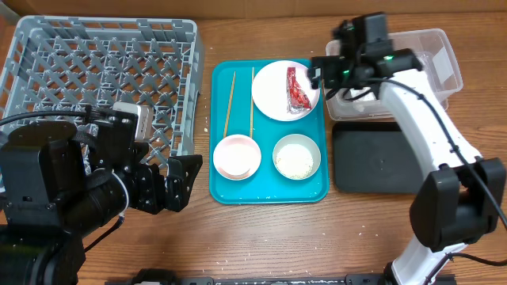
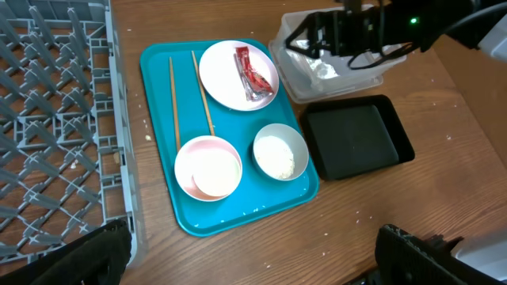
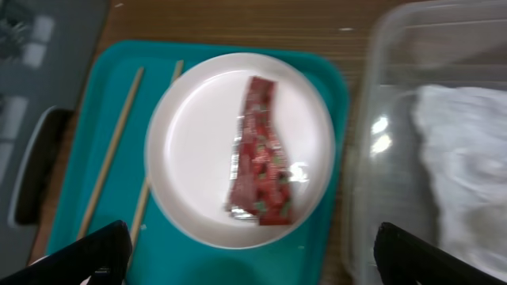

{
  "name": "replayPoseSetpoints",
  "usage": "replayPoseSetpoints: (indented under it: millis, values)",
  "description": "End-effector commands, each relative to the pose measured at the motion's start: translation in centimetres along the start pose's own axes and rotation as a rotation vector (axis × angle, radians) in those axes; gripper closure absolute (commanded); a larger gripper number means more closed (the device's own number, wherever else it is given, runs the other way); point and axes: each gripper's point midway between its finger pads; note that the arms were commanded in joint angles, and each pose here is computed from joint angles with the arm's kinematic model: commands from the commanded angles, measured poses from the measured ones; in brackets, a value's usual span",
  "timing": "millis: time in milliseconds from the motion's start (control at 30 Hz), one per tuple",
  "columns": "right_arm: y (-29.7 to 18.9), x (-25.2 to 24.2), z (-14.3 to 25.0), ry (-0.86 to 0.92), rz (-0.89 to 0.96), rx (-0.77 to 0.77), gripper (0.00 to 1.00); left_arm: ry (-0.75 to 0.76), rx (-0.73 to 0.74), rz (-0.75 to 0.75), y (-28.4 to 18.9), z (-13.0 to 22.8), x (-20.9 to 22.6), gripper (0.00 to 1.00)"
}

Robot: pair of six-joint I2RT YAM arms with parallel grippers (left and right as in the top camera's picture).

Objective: Sort waste into correct bins and load items into the dishwasher

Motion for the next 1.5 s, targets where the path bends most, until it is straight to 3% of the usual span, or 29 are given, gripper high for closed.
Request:
replayPoseSetpoints:
  millis: [0, 300, 533, 733, 1000, 1133, 1233, 1300, 1467]
  values:
    - [-0.2, 4.7, 0.7, -0.089, -0.084, -0.01, 0.06, 0.025, -0.012, -0.008, -0.2, -0.2, 0.1, 0.0]
    - [6.2, 2.5, 1.6, -0.176, 0.231, -0.071, 0.45, 0.025, -0.012, -0.008, -0.2, -0.2, 0.1, 0.0]
    - [11.3, -0.3, 4.2, -0.155, 0.278, 0.025, 0.55, 0.025, -0.012, -0.007, -0.2, -0.2, 0.1, 0.0]
    - [12.1, 0.9, 6.0, -0.138, 0.196, 0.099, 0.64, 0.025, -0.012, -0.007, -0.2, -0.2, 0.1, 0.0]
    - [12.8, 0.0, 6.3, -0.095, 0.219, 0.076, 0.64, 0.025, -0.012, -0.007, -0.2, -0.2, 0.1, 0.0]
    - [12.9, -0.2, 6.9, -0.096, 0.224, 0.092, 0.85, 0.025, -0.012, -0.008, -0.2, -0.2, 0.1, 0.0]
    - [12.9, -0.3, 7.1, -0.096, 0.227, 0.098, 0.85, 0.025, -0.012, -0.007, -0.2, -0.2, 0.1, 0.0]
    - [12.9, -0.4, 7.1, -0.095, 0.227, 0.097, 0.96, 0.025, -0.012, -0.008, -0.2, -0.2, 0.1, 0.0]
    - [12.4, 0.3, 6.1, -0.096, 0.217, 0.079, 0.96, 0.025, -0.012, -0.007, -0.2, -0.2, 0.1, 0.0]
Point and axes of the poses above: each gripper's point midway between its finger pads, its own y axis out along the fingers, its own x axis along the line the jaws close on, z = x × y, and after that the axes turned 12 degrees about y, right-handed
